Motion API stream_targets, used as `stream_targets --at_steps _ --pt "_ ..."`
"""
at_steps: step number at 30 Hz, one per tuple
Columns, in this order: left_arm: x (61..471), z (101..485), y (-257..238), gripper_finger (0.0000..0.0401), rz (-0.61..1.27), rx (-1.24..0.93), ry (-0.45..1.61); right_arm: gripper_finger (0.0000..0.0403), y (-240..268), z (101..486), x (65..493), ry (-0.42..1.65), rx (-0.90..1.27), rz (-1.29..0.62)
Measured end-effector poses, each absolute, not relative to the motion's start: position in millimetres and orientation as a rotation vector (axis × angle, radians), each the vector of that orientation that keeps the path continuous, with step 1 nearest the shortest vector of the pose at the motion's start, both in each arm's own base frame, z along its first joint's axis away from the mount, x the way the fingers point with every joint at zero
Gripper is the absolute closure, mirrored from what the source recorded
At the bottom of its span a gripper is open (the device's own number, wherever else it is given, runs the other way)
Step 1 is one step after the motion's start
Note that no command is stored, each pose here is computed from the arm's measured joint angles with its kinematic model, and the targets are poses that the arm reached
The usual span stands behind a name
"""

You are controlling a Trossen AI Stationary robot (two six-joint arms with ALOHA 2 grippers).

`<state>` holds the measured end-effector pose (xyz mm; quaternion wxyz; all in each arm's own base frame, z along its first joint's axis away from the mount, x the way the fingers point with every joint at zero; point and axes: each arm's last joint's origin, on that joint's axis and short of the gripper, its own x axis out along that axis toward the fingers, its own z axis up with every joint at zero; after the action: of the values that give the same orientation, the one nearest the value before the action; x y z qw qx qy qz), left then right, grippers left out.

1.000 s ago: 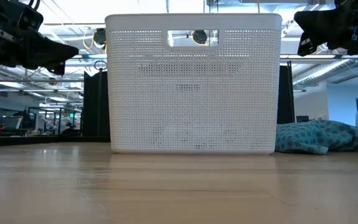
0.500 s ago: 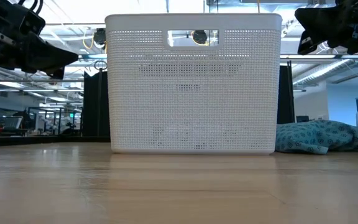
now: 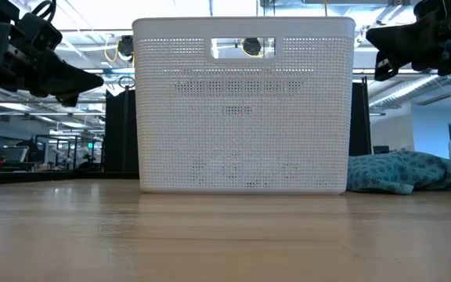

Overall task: Pick & place medical supplies in basket/bin
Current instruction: Return to Home Position

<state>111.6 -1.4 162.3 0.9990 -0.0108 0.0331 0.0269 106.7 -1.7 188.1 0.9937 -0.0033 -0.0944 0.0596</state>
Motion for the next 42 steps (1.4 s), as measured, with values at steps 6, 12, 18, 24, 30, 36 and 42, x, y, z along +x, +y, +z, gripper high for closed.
stream_targets --at_steps 6,12,18,24,30,36,42 --pt "111.6 162.4 -1.4 0.0391 0.054 -0.020 0.066 0.0403 -1.7 187.9 106.8 -0.188 -0.008 0.119" --pt "111.6 162.4 -1.4 0.0393 0.054 -0.020 0.066 0.0403 -1.7 187.9 106.8 -0.188 -0.009 0.119" --pt "111.6 162.4 -1.4 0.0365 0.054 -0.018 0.066 0.0403 -1.7 187.9 106.8 -0.188 -0.009 0.119" --pt "111.6 162.4 -1.4 0.0347 0.054 -0.018 0.066 0.0403 -1.7 187.9 106.8 -0.188 -0.009 0.119" --pt "111.6 162.5 -1.4 0.0339 0.054 -0.019 0.065 0.0403 -1.7 187.9 106.8 -0.188 -0.009 0.119" --pt "111.6 162.5 -1.4 0.0339 0.054 -0.019 0.065 0.0403 -1.7 187.9 106.8 -0.188 -0.009 0.119" --pt "111.6 162.5 -1.4 0.0338 0.054 -0.020 0.065 0.0403 -1.7 187.9 106.8 -0.188 -0.009 0.119"
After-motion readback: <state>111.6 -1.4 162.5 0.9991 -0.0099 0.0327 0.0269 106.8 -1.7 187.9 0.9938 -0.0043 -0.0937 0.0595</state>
